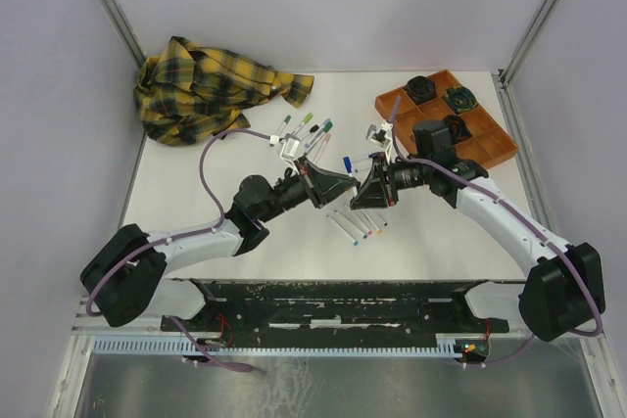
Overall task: Open the pen caps
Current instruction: Pick up the pen from the center of the board, then open the pen cap from the pen.
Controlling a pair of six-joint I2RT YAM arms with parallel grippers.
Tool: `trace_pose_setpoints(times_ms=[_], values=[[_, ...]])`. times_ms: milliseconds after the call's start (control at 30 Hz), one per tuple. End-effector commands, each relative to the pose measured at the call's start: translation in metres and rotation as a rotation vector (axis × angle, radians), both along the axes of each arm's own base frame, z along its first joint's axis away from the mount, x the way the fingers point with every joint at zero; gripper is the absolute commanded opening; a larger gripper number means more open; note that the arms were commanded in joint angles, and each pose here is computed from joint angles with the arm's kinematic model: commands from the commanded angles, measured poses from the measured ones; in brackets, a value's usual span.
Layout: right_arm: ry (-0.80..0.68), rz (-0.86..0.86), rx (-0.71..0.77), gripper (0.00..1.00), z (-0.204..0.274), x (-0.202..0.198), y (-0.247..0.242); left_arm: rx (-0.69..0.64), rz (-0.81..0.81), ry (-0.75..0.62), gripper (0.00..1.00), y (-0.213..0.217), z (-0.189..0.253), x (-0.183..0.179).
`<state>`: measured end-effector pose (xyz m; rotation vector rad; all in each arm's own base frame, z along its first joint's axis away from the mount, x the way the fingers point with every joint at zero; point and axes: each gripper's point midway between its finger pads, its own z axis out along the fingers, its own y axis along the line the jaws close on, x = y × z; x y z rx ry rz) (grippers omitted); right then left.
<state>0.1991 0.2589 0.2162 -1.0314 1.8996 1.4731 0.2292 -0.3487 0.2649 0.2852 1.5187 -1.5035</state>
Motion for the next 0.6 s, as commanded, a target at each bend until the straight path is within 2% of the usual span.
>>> trace_pose_setpoints(times_ms=[0, 133, 333, 467, 567], values=[[-0.019, 0.026, 0.066, 0.28, 0.0292, 0.0022, 0.008, -0.1, 0.011, -0.039, 0.03, 0.0025, 0.0226, -0.0003], [-0.001, 0.003, 0.087, 0.38, 0.0318, 0.0041, 0.0094, -0.138, 0.031, -0.044, 0.03, 0.0036, 0.0219, -0.0026], [0.011, -0.02, 0.09, 0.37, 0.0319, 0.0076, 0.0098, -0.174, 0.046, -0.047, 0.03, 0.0045, 0.0221, -0.0038], [0.02, -0.031, 0.088, 0.31, 0.0303, 0.0101, 0.01, -0.188, 0.051, -0.051, 0.03, 0.0051, 0.0238, -0.0043], [0.028, -0.034, 0.084, 0.19, 0.0284, 0.0109, 0.0101, -0.19, 0.051, -0.049, 0.03, 0.0047, 0.0225, -0.005]])
